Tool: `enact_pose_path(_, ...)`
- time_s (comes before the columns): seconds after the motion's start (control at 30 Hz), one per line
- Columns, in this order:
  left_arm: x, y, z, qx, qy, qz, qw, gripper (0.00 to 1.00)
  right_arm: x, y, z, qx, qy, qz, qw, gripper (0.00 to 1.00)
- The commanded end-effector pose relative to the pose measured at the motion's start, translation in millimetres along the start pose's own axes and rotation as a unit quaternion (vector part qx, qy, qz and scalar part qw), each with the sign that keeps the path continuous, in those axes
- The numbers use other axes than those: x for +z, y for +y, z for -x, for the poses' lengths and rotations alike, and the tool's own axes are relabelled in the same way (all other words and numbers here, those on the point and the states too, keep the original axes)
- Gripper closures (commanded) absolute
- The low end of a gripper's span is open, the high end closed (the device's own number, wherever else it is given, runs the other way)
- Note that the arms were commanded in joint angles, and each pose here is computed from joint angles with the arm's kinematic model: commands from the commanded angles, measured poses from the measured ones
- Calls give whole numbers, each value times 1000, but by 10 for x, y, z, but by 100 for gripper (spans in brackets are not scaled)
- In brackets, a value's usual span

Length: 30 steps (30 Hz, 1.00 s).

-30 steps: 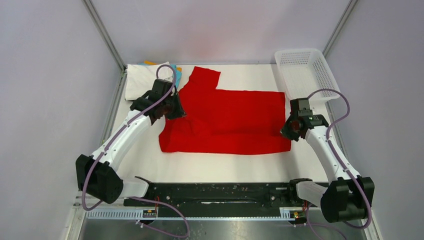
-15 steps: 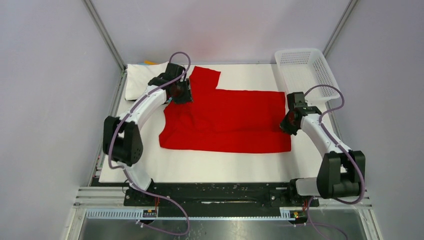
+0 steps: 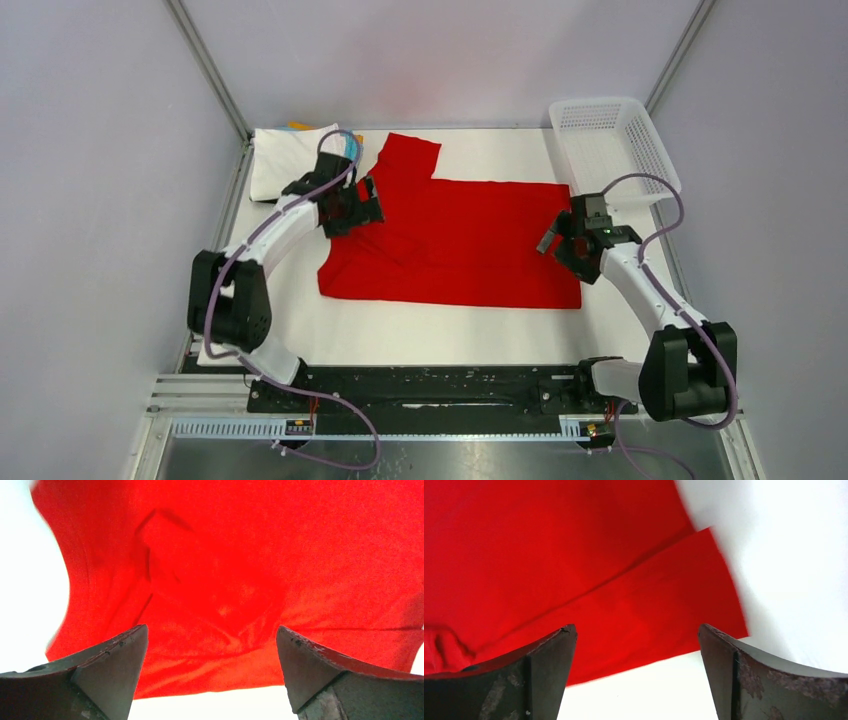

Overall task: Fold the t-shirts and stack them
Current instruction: Fold the flattened tshirt in 1/3 of the way

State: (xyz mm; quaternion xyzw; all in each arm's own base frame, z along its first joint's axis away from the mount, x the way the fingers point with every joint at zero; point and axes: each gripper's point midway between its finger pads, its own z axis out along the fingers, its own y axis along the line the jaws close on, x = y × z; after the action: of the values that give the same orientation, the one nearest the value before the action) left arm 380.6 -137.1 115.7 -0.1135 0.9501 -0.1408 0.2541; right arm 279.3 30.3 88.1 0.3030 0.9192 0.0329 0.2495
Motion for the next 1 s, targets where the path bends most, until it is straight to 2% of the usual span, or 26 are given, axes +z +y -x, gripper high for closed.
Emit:
enact_pose_path(0.0,-50,-177,-212,-59,-21,-87,994,1,4,485,-325,-78,19,85,993,1)
enact_pose_path(0.1,134,-161,-397,-83,-1,-101,991,1,135,831,-614,-105,66,129,984,0)
enact_pose_path(0.23,363,72,-714,-99,48,-55,992,1,345,1011,-846,-121,101,134,978,1)
enact_pose_path(0.43,312,332,-1135,-116,66,-32,991,1,445,665,-1159,-127,143,93,977,0)
enact_pose_path(0.73,-49,745,-2038,-165,115,11,980,1,80,-110,-1643,-135,195,57,970,1)
enact_pose_path(0.87,-297,793,-2247,-167,113,13,979,1,-132,-156,-1678,-161,188,83,965,0)
enact_pose_path(0.97,-482,705,-2179,-147,93,-7,985,1,-268,24,-1553,-192,150,141,960,0)
